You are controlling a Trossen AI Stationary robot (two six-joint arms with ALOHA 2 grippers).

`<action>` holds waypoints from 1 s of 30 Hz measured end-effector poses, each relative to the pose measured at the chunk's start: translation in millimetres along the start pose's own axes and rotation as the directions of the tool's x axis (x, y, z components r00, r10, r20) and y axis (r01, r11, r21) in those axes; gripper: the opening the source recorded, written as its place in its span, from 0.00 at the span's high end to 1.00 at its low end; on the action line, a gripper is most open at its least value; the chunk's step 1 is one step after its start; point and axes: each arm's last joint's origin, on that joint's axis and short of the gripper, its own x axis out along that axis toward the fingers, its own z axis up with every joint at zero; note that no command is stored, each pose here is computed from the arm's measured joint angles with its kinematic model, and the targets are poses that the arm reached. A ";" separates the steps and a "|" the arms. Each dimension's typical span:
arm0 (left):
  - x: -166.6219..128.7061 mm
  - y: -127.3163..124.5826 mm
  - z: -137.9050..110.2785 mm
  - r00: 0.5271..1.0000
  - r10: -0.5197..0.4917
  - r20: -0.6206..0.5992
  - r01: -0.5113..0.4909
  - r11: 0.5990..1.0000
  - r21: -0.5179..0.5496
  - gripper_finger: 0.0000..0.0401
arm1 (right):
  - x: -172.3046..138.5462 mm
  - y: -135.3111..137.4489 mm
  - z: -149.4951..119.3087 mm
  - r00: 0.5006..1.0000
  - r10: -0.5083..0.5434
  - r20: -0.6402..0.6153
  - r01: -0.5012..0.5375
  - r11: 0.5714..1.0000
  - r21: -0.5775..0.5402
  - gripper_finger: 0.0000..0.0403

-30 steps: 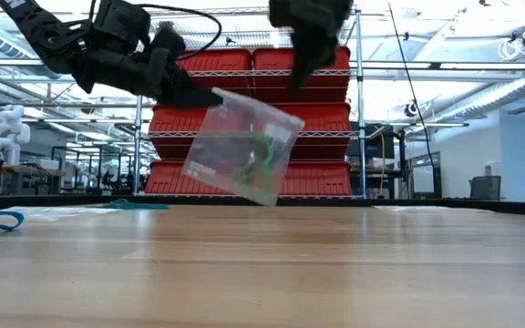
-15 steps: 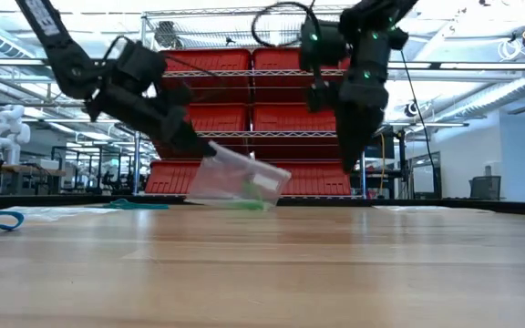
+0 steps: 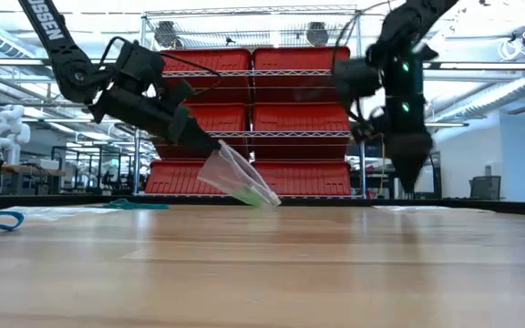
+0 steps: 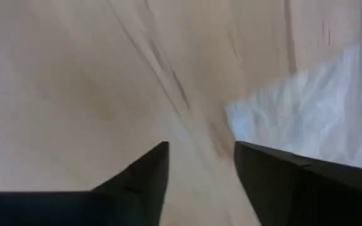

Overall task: Sort rubber bands
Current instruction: Put the green rubber band into the transparent zip bag, then open the top right transparent zip bag

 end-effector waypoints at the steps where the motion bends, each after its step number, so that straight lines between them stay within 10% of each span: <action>1: -1.1 0.0 1.8 1.000 0.001 0.008 -0.001 1.000 0.001 0.55 | 5.7 -0.4 -4.6 1.000 -0.020 -0.022 0.020 1.000 -0.019 0.52; 11: -13.4 -1.1 16.1 0.999 -0.005 0.047 0.004 0.999 0.036 0.53 | 42.2 -10.2 -34.1 0.985 -0.125 -0.123 0.117 0.990 -0.073 0.47; 22: -16.2 -13.8 19.4 0.996 -0.084 0.033 0.082 0.996 0.044 0.53 | 44.8 -19.1 -29.7 0.996 0.016 -0.085 -0.021 0.998 -0.052 0.97; 30: -14.7 -25.8 21.3 0.991 -0.131 0.039 0.128 0.990 0.062 0.53 | -1.7 -10.7 -20.0 0.987 0.048 0.154 -0.045 0.999 -0.022 0.99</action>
